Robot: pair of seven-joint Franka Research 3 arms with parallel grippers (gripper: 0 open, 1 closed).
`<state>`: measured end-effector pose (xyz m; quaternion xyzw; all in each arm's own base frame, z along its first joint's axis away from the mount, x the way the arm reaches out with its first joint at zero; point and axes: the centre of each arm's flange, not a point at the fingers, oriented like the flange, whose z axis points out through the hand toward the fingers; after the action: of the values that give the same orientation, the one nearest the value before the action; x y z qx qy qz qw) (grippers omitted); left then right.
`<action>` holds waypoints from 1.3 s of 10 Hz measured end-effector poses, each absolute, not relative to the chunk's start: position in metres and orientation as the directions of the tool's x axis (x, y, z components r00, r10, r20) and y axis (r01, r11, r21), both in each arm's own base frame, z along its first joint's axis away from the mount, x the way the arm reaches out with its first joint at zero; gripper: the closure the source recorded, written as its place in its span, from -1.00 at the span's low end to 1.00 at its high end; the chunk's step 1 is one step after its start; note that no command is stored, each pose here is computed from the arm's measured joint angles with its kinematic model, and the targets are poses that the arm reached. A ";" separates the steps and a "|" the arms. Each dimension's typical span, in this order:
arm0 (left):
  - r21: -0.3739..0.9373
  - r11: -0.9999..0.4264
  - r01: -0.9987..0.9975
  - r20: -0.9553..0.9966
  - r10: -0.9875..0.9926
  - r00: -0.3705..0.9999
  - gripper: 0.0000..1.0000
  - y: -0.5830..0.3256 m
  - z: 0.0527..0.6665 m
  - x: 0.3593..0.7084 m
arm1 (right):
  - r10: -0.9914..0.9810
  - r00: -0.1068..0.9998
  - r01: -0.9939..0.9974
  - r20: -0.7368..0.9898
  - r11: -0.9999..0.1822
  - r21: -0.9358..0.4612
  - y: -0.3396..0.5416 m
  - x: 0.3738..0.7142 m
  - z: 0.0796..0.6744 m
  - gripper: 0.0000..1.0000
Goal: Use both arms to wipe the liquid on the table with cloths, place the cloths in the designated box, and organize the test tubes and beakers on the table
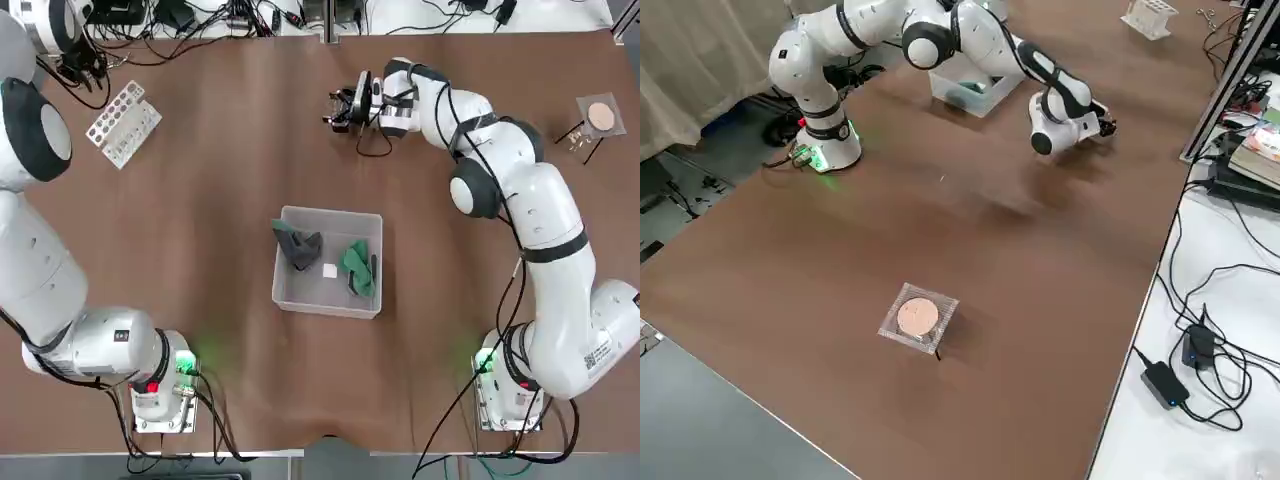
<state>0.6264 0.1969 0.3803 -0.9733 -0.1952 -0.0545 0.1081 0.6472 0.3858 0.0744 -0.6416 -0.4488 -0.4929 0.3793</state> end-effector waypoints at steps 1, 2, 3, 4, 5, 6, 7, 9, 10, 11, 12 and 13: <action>-0.191 -0.904 0.381 0.146 0.358 0.922 0.01 0.197 0.380 0.626 | 0.204 0.113 0.949 0.972 -0.311 -0.045 0.385 0.647 0.073 -0.89; -0.192 -0.908 0.373 0.147 0.349 0.925 -0.30 0.197 0.382 0.627 | 0.207 0.117 0.949 0.971 -0.313 -0.048 0.383 0.647 0.069 -0.83; -0.189 -0.910 0.370 0.152 0.345 0.926 -0.62 0.196 0.388 0.628 | 0.209 0.121 0.948 0.970 -0.314 -0.050 0.382 0.646 0.066 -0.81; -0.177 -0.915 0.362 0.156 0.337 0.929 -0.89 0.188 0.403 0.628 | 0.210 0.124 0.947 0.970 -0.316 -0.052 0.381 0.646 0.064 -0.70; -0.150 -0.927 0.344 0.152 0.322 0.934 -1.00 0.167 0.428 0.626 | 0.212 0.126 0.946 0.969 -0.318 -0.054 0.381 0.646 0.063 -0.59; -0.108 -0.941 0.322 0.151 0.304 0.940 -1.00 0.141 0.462 0.621 | 0.212 0.129 0.945 0.969 -0.321 -0.055 0.380 0.646 0.063 -0.22; -0.063 -0.954 0.294 0.155 0.282 0.947 -1.00 0.112 0.498 0.612 | 0.214 0.131 0.944 0.968 -0.326 -0.056 0.379 0.647 0.063 -0.12; -0.007 -0.972 0.236 0.151 0.232 0.961 -1.00 0.065 0.558 0.587 | 0.217 0.131 0.942 0.967 -0.333 -0.053 0.375 0.650 0.063 0.00; 0.002 -0.977 0.212 0.138 0.210 0.968 -1.00 0.047 0.580 0.576 | 0.219 0.128 0.940 0.967 -0.338 -0.048 0.373 0.652 0.064 0.00; 0.004 -0.982 0.188 0.121 0.188 0.975 -1.00 0.031 0.601 0.569 | 0.227 0.122 0.935 0.966 -0.353 -0.035 0.365 0.659 0.068 0.00; 0.011 -0.986 0.168 0.108 0.168 0.980 -1.00 0.017 0.618 0.564 | 0.230 0.120 0.928 0.966 -0.372 -0.027 0.351 0.668 0.070 0.00; 0.023 -0.989 0.146 0.101 0.147 0.984 -1.00 0.003 0.630 0.562 | 0.232 0.121 0.918 0.965 -0.395 -0.020 0.332 0.678 0.073 0.00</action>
<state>0.5618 0.0032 0.6303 -0.9959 -0.0735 -0.0513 -0.0079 0.6782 0.3319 0.0734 -0.6665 -0.4314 -0.5034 0.3408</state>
